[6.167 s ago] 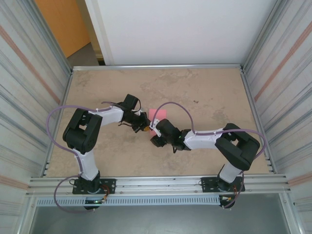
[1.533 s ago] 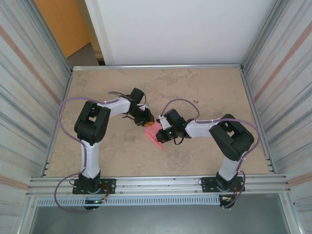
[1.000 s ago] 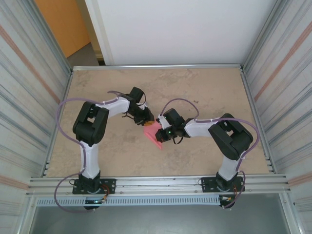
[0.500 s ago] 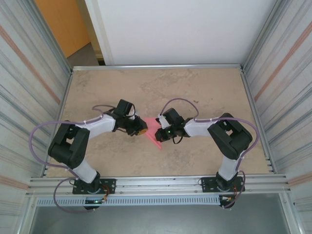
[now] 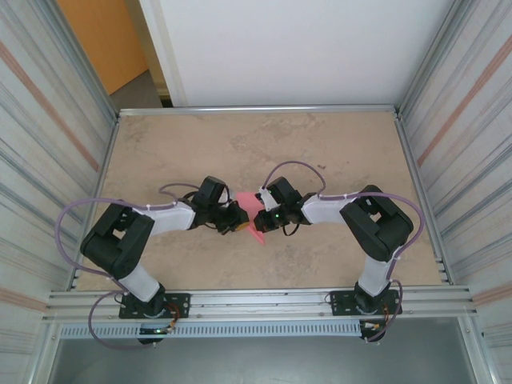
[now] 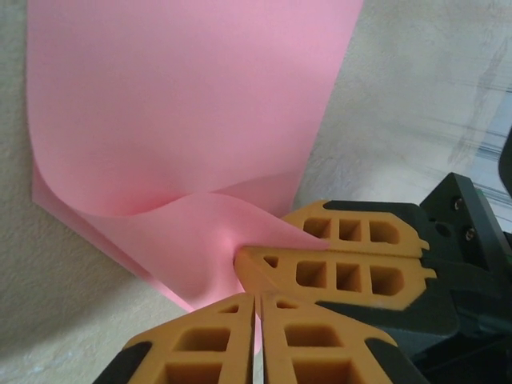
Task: Fold a paper plane with a square sheet of paper (pick it up from the middle)
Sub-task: Third fold the triangle at the center of the table.
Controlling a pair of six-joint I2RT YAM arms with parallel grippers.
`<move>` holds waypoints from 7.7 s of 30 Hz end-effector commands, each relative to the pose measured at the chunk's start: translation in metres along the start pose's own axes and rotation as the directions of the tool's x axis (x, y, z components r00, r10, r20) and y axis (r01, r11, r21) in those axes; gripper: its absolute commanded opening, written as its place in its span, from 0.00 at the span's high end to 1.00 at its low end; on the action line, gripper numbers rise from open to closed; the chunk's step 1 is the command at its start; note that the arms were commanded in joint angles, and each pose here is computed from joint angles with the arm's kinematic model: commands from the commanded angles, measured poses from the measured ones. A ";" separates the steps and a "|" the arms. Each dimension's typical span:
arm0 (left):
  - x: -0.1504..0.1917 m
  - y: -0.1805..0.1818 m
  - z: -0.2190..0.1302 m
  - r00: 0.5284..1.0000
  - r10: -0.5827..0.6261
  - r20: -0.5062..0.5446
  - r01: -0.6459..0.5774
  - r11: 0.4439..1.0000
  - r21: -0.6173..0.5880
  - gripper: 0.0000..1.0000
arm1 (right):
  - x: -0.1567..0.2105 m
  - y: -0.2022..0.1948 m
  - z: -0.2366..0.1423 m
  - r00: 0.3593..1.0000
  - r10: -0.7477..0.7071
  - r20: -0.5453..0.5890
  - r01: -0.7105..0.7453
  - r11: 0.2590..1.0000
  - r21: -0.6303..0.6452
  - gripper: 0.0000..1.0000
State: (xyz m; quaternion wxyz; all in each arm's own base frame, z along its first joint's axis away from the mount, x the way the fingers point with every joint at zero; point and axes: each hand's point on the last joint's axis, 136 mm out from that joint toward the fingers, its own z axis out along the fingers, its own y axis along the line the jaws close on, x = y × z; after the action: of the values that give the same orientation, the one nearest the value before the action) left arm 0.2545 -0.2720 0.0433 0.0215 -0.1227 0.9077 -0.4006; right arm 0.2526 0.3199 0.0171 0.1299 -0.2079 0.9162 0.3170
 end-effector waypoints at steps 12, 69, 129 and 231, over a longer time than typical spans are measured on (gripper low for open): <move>-0.042 -0.004 -0.009 0.999 0.003 0.053 -0.001 1.000 -0.030 0.87 | 0.010 -0.015 0.003 0.997 0.063 -0.039 -0.060 0.997 0.058 1.00; -0.055 0.059 0.030 0.989 -0.050 -0.139 0.003 0.948 -0.317 0.90 | 0.003 -0.009 0.001 0.998 0.062 0.000 -0.062 0.998 0.022 1.00; 0.007 0.057 0.017 0.983 -0.161 -0.086 0.131 0.952 -0.278 0.91 | 0.001 -0.013 -0.003 0.994 0.108 -0.023 -0.106 0.992 0.074 0.84; 0.009 0.080 0.019 0.972 -0.225 -0.075 0.190 0.928 -0.321 0.94 | 0.032 0.018 -0.054 0.987 0.155 -0.040 -0.157 0.986 -0.049 0.94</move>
State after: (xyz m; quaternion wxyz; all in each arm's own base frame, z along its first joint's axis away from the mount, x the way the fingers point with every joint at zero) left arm 0.2535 -0.2720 0.0153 -0.0641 -0.1513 0.9202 -0.3554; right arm 0.1933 0.2776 0.0480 0.0606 -0.1557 0.9258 0.3390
